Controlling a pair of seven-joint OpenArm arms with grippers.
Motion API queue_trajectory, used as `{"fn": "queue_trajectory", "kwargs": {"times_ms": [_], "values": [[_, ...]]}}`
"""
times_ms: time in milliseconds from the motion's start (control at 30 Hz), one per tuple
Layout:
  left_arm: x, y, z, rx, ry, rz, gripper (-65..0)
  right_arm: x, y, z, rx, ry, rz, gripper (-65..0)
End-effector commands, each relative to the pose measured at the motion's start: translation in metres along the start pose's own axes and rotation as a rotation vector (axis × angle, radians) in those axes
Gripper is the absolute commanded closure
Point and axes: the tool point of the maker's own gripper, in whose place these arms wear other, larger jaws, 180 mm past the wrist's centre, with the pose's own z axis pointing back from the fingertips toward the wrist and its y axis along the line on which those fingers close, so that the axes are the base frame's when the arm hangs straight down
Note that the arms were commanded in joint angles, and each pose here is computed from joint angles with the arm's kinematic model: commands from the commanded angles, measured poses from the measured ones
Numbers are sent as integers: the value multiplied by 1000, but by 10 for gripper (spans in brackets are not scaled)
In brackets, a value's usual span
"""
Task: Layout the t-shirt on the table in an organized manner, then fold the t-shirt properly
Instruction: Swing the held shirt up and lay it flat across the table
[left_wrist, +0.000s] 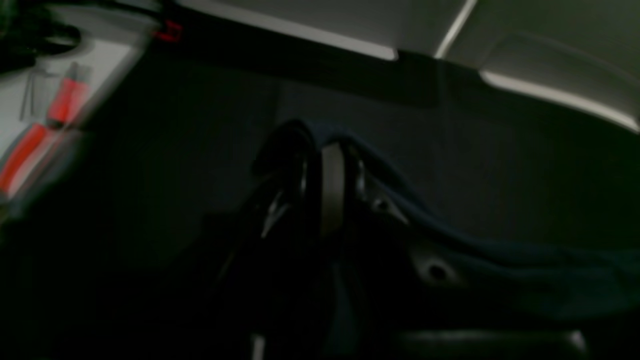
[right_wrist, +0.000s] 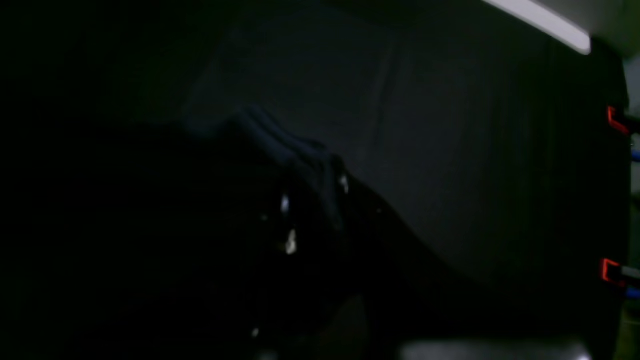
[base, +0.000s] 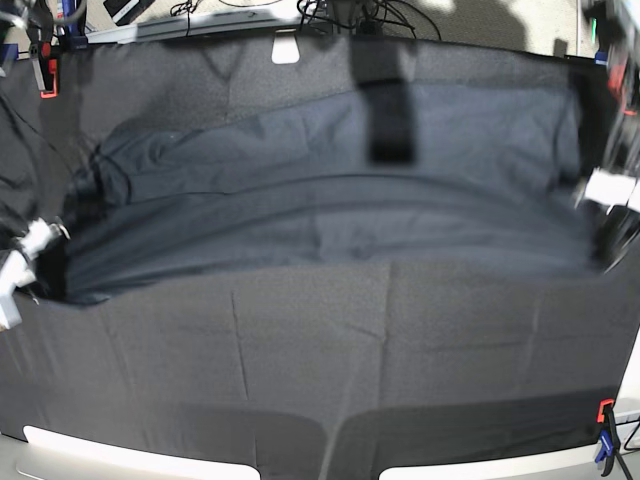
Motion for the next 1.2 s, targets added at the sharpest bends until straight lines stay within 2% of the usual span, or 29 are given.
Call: {"fn": "queue_trajectory", "kwargs": {"times_ms": [0, 100, 233, 467, 600, 700, 800, 900, 1033, 1167], "values": [[18, -1, -12, -27, -70, 4, 0, 26, -15, 2, -36, -75, 13, 0], [11, -1, -49, -62, -53, 52, 0, 35, -24, -20, -31, -72, -1, 0], [-7, -9, -100, -78, 17, 35, 0, 49, -37, -50, -21, -78, -29, 0], [-15, -24, -168, -105, 45, 15, 0, 71, -53, -107, -80, -77, -87, 0], [-2, -15, -198, -47, 50, 66, 0, 89, -63, -129, -116, -101, -145, 0], [23, -13, -213, -23, -14, 90, 0, 107, -83, -132, -179, -138, -178, 0], [49, -21, -224, -34, -53, 53, 0, 124, -99, -126, -211, -166, -190, 0], [71, -30, -233, -43, -79, 3, 0, 139, -104, -122, -221, -200, -189, 0], [100, -38, -239, -57, -133, -6, 0, 148, -111, -118, -256, -243, -201, 0], [106, -41, -241, -62, -137, -7, 0, 149, -113, -118, -262, -249, -202, 0]]}}
